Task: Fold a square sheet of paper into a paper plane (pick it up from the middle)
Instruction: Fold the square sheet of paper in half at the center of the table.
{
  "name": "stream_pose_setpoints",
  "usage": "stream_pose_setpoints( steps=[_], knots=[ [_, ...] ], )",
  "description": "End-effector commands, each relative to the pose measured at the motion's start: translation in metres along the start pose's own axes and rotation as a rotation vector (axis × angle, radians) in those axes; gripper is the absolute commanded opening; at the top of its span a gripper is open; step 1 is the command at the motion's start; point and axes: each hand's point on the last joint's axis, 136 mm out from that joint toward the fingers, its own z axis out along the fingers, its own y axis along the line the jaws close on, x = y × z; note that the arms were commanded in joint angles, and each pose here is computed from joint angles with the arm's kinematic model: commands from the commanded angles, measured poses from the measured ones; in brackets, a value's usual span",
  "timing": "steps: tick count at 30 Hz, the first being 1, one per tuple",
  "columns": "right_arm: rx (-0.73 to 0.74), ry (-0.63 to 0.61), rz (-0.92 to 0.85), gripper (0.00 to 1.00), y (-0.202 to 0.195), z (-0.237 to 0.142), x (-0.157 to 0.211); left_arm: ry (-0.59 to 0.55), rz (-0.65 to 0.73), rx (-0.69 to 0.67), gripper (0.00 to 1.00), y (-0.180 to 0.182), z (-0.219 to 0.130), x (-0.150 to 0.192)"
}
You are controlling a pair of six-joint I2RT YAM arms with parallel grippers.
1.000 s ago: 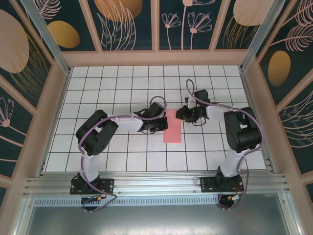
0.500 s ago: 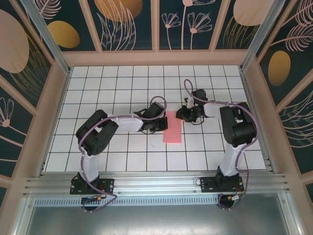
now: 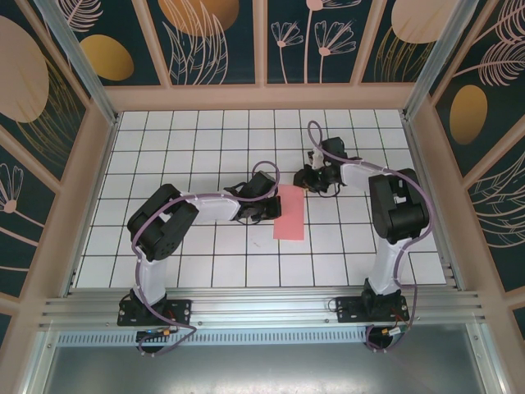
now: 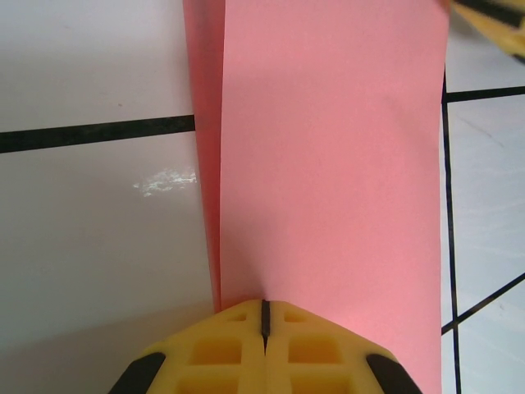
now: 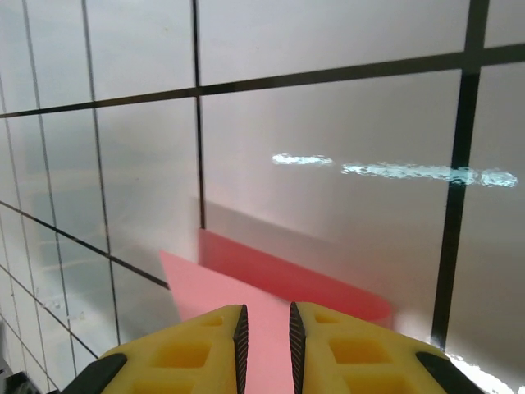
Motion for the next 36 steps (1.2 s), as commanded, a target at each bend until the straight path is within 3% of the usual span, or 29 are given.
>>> stream_pose_setpoints(
  steps=[1,7,17,36],
  knots=[
    [0.054,0.04,0.023,0.23,-0.02,0.013,0.009,0.128,-0.008,-0.134,0.0,0.043,0.013,0.041],
    [0.098,0.051,0.03,0.23,-0.03,0.016,0.011,0.127,-0.011,-0.133,0.0,0.043,0.011,0.042],
    [-0.003,-0.015,-0.037,0.23,0.015,-0.015,-0.016,0.126,-0.008,-0.136,0.0,0.044,0.011,0.042],
    [0.128,0.062,0.062,0.23,-0.047,0.025,0.019,0.126,-0.008,-0.133,0.0,0.044,0.01,0.043]
  ],
)
